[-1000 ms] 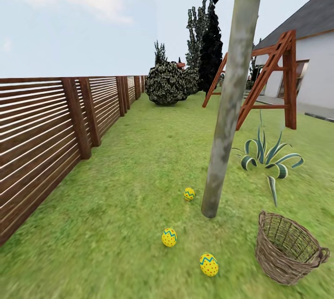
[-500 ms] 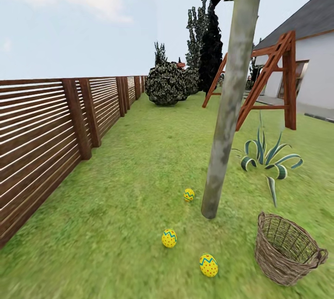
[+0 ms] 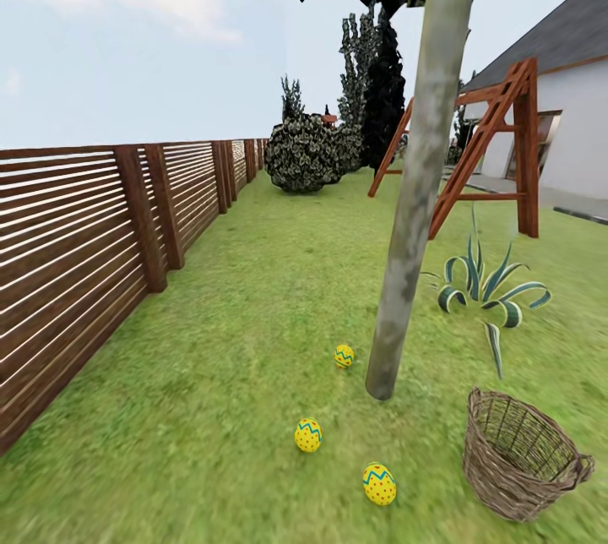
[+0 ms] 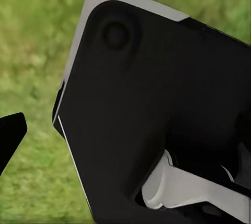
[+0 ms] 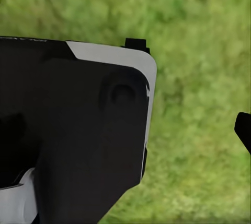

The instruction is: Take the three Easter eggs out of the wicker basket on the lawn in the garden, then place them on the lawn next to a single tree (choose any tree) so that all three eggs are next to the same tree and none are left in the basket.

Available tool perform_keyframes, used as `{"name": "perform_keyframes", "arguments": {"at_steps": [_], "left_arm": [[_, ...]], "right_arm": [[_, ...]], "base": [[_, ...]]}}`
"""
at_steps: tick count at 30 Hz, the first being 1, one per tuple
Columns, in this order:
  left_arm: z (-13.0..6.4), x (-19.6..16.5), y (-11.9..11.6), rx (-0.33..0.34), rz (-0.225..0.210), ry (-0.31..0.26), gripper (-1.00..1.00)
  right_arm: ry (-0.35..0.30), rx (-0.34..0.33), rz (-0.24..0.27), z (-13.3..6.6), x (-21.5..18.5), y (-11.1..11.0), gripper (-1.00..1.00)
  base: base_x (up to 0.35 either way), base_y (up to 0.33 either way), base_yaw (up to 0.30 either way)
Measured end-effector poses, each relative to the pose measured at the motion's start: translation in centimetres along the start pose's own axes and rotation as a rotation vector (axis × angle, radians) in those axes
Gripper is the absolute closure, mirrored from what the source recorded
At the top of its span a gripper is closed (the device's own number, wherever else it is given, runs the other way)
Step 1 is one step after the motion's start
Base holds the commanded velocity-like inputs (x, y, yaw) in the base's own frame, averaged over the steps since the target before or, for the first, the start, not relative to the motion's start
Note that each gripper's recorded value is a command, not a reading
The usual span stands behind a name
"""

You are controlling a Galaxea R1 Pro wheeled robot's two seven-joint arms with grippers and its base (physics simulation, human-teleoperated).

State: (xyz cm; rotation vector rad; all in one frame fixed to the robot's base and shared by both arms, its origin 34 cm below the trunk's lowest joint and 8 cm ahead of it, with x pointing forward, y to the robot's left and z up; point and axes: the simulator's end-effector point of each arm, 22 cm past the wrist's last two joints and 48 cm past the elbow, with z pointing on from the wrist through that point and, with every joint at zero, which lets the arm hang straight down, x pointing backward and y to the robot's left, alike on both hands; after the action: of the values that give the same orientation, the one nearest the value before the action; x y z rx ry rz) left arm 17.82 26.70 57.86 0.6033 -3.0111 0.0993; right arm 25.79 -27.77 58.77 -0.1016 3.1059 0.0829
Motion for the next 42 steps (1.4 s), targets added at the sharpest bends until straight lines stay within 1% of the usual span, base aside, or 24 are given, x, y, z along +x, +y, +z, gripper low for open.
{"name": "perform_keyframes", "arguments": {"at_steps": [42], "left_arm": [[-4.0, -0.5, -1.2, 0.032, 0.009, -0.060, -1.00]], "right_arm": [[-0.067, 0.001, -0.004, -4.5, -1.2, 0.4, -1.00]], "base": [[0.000, 0.000, 0.000]]}}
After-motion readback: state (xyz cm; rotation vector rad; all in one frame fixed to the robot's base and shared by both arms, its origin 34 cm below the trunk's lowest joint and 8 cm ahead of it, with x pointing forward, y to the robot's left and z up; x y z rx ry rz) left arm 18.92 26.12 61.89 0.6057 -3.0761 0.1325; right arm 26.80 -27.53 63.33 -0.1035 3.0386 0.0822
